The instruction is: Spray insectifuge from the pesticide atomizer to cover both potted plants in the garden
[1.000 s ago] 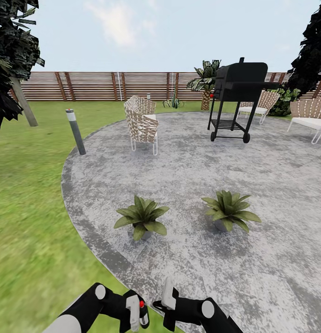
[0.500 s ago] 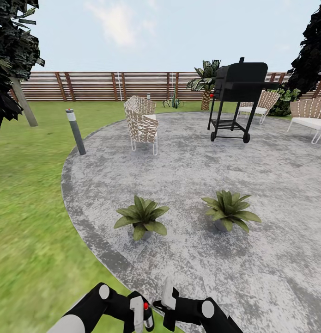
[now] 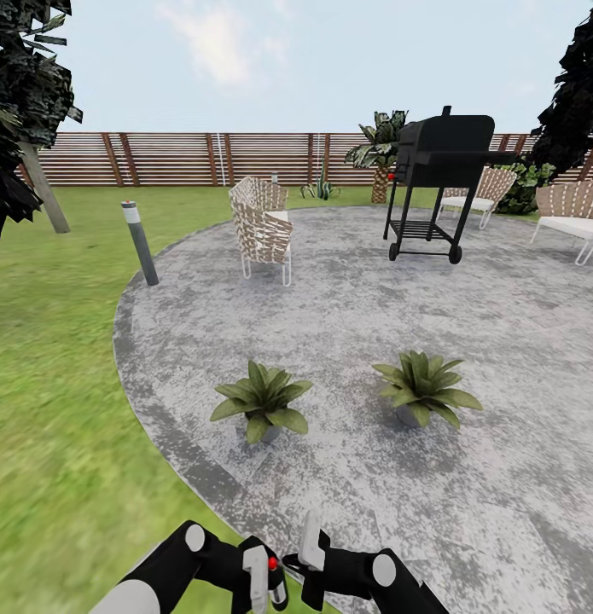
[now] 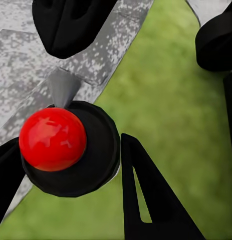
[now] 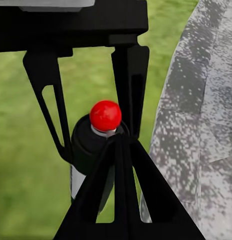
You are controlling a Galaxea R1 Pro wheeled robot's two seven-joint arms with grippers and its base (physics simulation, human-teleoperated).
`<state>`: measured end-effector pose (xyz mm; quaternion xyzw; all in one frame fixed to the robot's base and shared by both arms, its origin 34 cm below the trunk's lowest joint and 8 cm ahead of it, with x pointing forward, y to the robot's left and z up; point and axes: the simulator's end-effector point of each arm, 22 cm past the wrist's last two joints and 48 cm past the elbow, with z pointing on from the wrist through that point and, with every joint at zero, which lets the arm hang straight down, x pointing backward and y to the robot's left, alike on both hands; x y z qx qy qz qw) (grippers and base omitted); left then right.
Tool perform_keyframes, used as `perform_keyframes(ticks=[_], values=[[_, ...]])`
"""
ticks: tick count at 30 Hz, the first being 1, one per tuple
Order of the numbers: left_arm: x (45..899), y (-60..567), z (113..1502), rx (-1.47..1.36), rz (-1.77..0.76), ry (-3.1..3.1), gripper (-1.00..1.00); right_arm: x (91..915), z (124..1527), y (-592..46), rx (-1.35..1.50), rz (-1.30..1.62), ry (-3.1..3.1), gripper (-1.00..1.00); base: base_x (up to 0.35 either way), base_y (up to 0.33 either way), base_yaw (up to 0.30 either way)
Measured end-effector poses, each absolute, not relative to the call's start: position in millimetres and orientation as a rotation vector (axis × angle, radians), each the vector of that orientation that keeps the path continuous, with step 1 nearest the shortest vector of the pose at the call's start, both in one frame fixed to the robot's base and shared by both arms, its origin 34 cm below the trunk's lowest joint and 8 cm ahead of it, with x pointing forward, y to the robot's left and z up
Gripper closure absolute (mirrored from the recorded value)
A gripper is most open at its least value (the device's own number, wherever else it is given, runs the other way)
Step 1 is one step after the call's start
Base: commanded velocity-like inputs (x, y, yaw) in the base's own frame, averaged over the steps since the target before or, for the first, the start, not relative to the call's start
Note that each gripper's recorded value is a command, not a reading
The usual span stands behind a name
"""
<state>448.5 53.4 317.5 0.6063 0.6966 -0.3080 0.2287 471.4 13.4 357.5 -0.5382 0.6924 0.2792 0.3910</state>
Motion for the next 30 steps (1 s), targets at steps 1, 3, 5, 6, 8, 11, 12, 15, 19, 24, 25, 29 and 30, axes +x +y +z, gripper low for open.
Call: perform_keyframes(ticks=[1,3,5,6,8,11,12,15,19,24,25,29,30], values=[[448,52,318,1.669,-0.85,1.916,1.0,471,357,13,-1.367,0.709,1.759,1.0,0.0,0.0,0.0],[448,50,318,1.669,-0.853,1.914,1.0,471,357,13,-1.367,0.709,1.759,1.0,0.0,0.0,0.0],[448,49,319,1.669,-0.854,1.912,1.0,471,357,13,-1.367,0.709,1.759,1.0,0.0,0.0,0.0],[448,49,319,1.668,-0.855,1.912,1.0,472,357,13,-1.367,0.709,1.759,1.0,0.0,0.0,0.0],[448,48,319,1.667,-0.856,1.91,1.0,472,358,13,-1.367,0.709,1.759,1.0,0.0,0.0,0.0],[448,45,320,1.666,-0.859,1.907,1.0,472,357,13,-1.367,0.709,1.759,1.0,0.0,0.0,0.0],[447,45,320,1.665,-0.86,1.907,1.0,472,358,13,-1.367,0.709,1.759,1.0,0.0,0.0,0.0],[448,44,321,1.663,-0.86,1.905,1.0,472,358,13,-1.367,0.709,1.759,1.0,0.0,0.0,0.0],[448,44,321,1.663,-0.86,1.905,1.0,472,358,13,-1.367,0.709,1.759,1.0,0.0,0.0,0.0],[447,48,319,1.666,-0.857,1.913,1.0,472,357,13,-1.367,0.709,1.759,1.0,0.0,0.0,0.0],[447,49,318,1.668,-0.855,1.916,1.0,472,357,13,-1.367,0.709,1.759,1.0,0.0,0.0,0.0],[443,56,314,1.677,-0.85,1.929,1.0,471,357,13,-1.368,0.71,1.759,1.0,0.0,0.0,0.0],[442,59,312,1.679,-0.847,1.935,1.0,471,357,14,-1.368,0.71,1.759,1.0,0.0,0.0,0.0]])
